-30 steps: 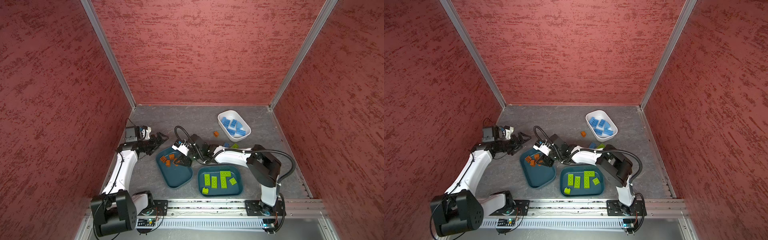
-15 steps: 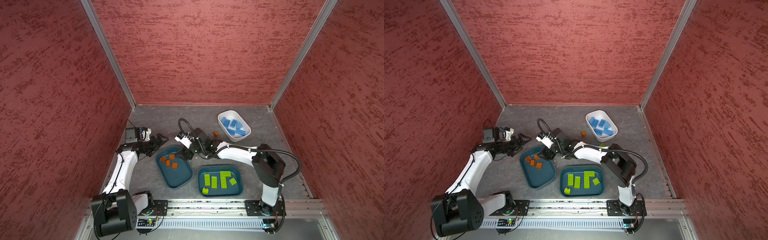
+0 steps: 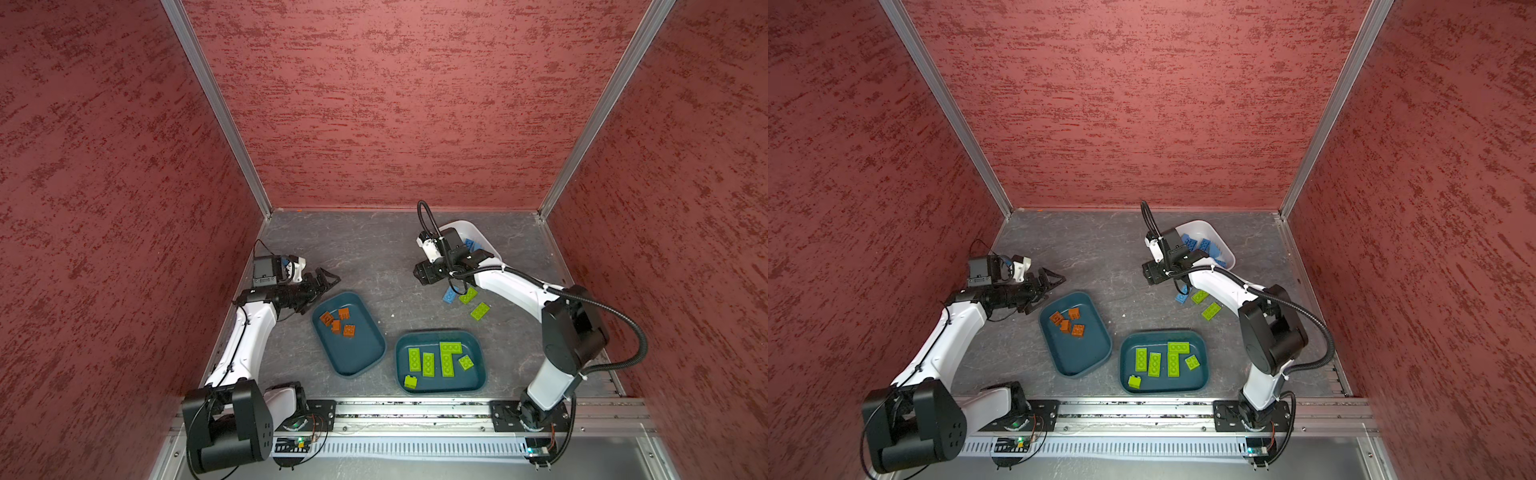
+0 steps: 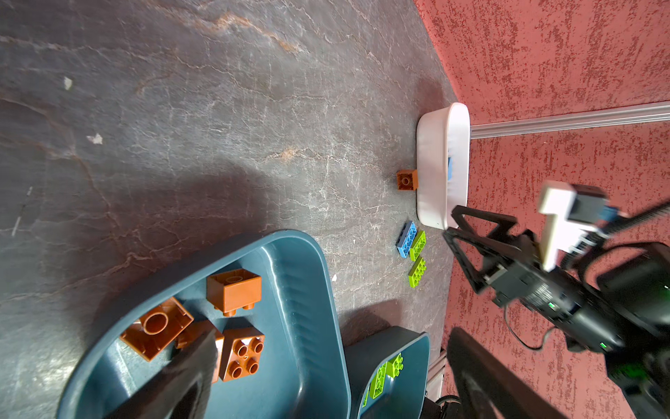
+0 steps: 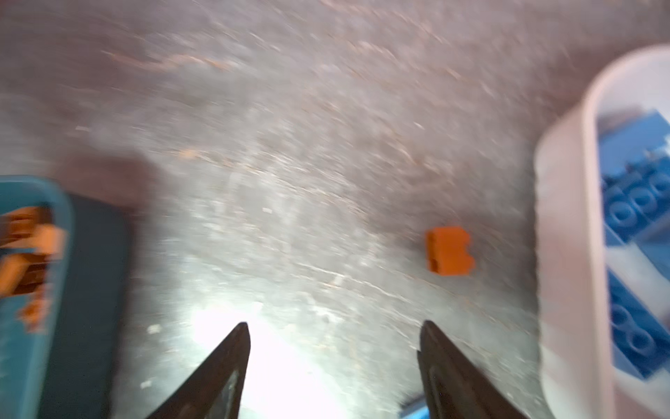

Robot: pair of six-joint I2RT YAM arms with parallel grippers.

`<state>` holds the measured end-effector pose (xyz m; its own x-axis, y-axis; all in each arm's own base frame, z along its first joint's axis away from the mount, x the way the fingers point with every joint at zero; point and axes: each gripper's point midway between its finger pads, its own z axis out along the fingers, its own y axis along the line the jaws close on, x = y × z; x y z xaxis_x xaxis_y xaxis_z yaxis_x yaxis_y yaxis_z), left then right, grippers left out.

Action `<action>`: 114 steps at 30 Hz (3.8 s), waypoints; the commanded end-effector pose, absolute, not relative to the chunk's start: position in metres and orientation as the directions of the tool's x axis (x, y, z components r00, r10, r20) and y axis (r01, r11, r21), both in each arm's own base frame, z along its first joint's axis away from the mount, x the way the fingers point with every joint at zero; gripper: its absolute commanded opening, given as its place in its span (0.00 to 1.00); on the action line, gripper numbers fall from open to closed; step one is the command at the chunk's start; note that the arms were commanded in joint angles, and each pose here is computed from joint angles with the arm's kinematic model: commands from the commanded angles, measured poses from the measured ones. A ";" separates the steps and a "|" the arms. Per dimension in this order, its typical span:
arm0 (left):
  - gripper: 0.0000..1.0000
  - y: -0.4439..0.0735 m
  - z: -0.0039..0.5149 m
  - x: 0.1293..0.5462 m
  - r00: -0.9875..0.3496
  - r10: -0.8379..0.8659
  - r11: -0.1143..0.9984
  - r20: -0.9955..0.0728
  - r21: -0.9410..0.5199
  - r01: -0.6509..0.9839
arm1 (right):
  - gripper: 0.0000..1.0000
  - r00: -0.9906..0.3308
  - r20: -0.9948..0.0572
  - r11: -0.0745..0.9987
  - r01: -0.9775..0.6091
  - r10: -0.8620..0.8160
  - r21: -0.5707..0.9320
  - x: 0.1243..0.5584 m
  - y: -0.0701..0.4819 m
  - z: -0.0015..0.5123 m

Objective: Sort the legos into containers by color
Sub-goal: 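Move the right gripper to the last orange brick by the white tray and grasp, then carry the orange brick into the orange-brick tray and release, then move the right gripper to the blue brick and grasp it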

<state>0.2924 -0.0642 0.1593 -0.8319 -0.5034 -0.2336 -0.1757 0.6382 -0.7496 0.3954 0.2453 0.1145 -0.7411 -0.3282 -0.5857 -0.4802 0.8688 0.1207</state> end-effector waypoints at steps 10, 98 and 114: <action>0.99 -0.070 0.164 0.294 -0.843 -0.474 0.646 -0.253 -0.751 -0.138 | 0.72 -0.776 -0.520 0.923 -0.377 -0.357 -0.070 0.461 0.210 0.070; 0.99 -0.066 0.155 0.294 -0.852 -0.461 0.679 -0.249 -0.716 -0.158 | 0.86 -0.859 -0.386 0.940 0.281 0.336 0.191 0.316 0.180 0.088; 0.99 -0.066 0.152 0.292 -0.854 -0.456 0.685 -0.250 -0.712 -0.157 | 0.71 -0.841 -0.379 0.922 0.341 0.386 0.183 0.357 0.184 0.039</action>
<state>0.2917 -0.0639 0.1538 -0.8478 -0.4724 -0.2409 -0.1774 0.6808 -0.7107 0.3341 0.1838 0.0273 -0.8827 0.3448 -0.3193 0.3119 0.9381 0.1508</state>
